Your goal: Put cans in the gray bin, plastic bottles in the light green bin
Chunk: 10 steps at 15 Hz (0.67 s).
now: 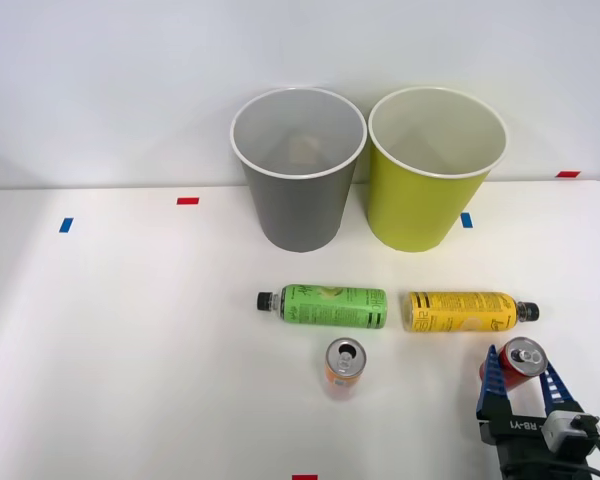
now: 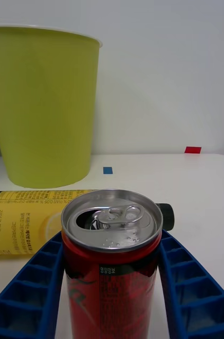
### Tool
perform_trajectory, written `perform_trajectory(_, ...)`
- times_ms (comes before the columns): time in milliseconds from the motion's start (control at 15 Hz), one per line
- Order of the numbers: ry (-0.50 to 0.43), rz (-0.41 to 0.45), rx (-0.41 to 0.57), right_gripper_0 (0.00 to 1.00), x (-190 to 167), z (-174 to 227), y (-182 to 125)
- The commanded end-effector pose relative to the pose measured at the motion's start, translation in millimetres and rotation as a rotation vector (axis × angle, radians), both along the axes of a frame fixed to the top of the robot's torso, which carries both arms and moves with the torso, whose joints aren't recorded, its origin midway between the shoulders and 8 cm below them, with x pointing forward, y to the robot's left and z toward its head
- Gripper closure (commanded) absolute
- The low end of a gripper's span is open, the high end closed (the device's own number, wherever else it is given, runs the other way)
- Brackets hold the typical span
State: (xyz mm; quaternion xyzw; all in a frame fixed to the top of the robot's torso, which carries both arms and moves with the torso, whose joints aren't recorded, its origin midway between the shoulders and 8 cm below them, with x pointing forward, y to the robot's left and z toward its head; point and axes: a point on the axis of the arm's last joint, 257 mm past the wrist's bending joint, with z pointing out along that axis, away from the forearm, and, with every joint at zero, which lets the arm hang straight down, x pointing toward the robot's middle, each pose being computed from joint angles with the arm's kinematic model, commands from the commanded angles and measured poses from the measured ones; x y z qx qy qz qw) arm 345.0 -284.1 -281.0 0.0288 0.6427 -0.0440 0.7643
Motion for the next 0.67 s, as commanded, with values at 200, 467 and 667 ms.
perform_trajectory(200,-0.002,0.017,-0.017,1.00,0.4,0.7,5.9)
perform_trajectory(467,-0.018,0.064,-0.020,1.00,-1.2,9.7,18.5)
perform_trajectory(667,0.011,0.140,0.014,1.00,3.0,35.8,31.6)
